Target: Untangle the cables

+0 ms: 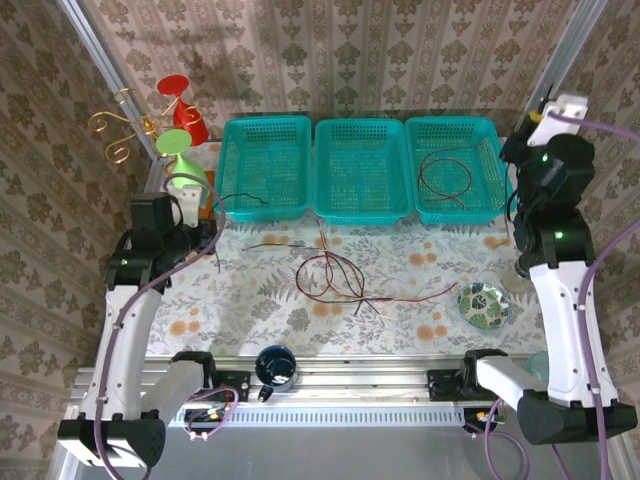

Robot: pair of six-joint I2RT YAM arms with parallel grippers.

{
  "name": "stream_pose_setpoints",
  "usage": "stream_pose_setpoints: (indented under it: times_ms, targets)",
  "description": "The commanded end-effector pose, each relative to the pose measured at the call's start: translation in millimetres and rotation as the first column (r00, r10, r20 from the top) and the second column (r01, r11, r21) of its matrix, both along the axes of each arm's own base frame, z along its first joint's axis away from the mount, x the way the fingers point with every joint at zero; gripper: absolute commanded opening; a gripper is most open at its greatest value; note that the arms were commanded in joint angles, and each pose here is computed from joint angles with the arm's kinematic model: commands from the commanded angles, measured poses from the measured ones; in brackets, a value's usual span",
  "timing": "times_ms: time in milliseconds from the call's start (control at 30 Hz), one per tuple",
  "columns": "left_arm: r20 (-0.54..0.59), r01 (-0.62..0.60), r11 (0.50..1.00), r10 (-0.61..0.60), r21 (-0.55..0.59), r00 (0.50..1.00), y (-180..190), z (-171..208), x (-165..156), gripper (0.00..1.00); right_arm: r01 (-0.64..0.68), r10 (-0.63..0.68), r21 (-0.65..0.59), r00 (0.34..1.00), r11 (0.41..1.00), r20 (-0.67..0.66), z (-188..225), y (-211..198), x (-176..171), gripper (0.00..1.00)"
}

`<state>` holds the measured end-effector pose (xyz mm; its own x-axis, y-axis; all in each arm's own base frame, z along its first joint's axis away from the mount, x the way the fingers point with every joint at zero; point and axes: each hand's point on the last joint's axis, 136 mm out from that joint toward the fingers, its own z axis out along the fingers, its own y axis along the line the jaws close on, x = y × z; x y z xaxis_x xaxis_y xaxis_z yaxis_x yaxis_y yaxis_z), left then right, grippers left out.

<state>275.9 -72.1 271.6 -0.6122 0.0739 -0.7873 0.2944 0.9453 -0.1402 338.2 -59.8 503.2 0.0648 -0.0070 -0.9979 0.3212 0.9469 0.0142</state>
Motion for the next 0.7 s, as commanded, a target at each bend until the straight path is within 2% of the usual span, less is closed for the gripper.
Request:
stream_pose_setpoints:
  times_ms: [0, 100, 267, 400, 533, 667]
  targets:
    - [0.081, 0.049, 0.998, -0.046, -0.038, 0.996, -17.4, 21.5, -2.3, 0.0, -0.129, 0.121, 0.028, 0.974, 0.991, 0.193, 64.8, 20.2, -13.9, 0.0]
    - [0.189, 0.11, 0.993, -0.101, -0.038, 0.977, -30.9, 49.1, -8.5, 0.0, -0.289, 0.272, 0.023, 0.921, 0.957, 0.279, 95.1, 47.7, -15.4, 0.0]
    - [0.395, 0.206, 0.977, -0.17, -0.05, 0.903, -44.3, 98.3, -26.1, 0.0, -0.497, 0.468, -0.033, 0.79, 0.867, 0.396, 129.1, 95.1, -16.2, 0.0]
    - [0.442, 0.257, 0.965, -0.208, -0.054, 0.873, -52.2, 110.6, -37.6, 0.0, -0.558, 0.535, -0.088, 0.721, 0.825, 0.44, 144.3, 125.6, -6.4, 0.0]
    - [0.475, 0.299, 0.952, -0.236, -0.062, 0.848, -60.3, 112.9, -49.8, 0.0, -0.589, 0.559, -0.091, 0.691, 0.803, 0.458, 147.2, 147.6, 21.2, 0.0]
    - [0.496, 0.284, 0.957, -0.217, -0.063, 0.841, -56.9, 116.1, -56.2, 0.0, -0.604, 0.57, -0.091, 0.677, 0.792, 0.465, 150.1, 162.0, 47.8, 0.0]
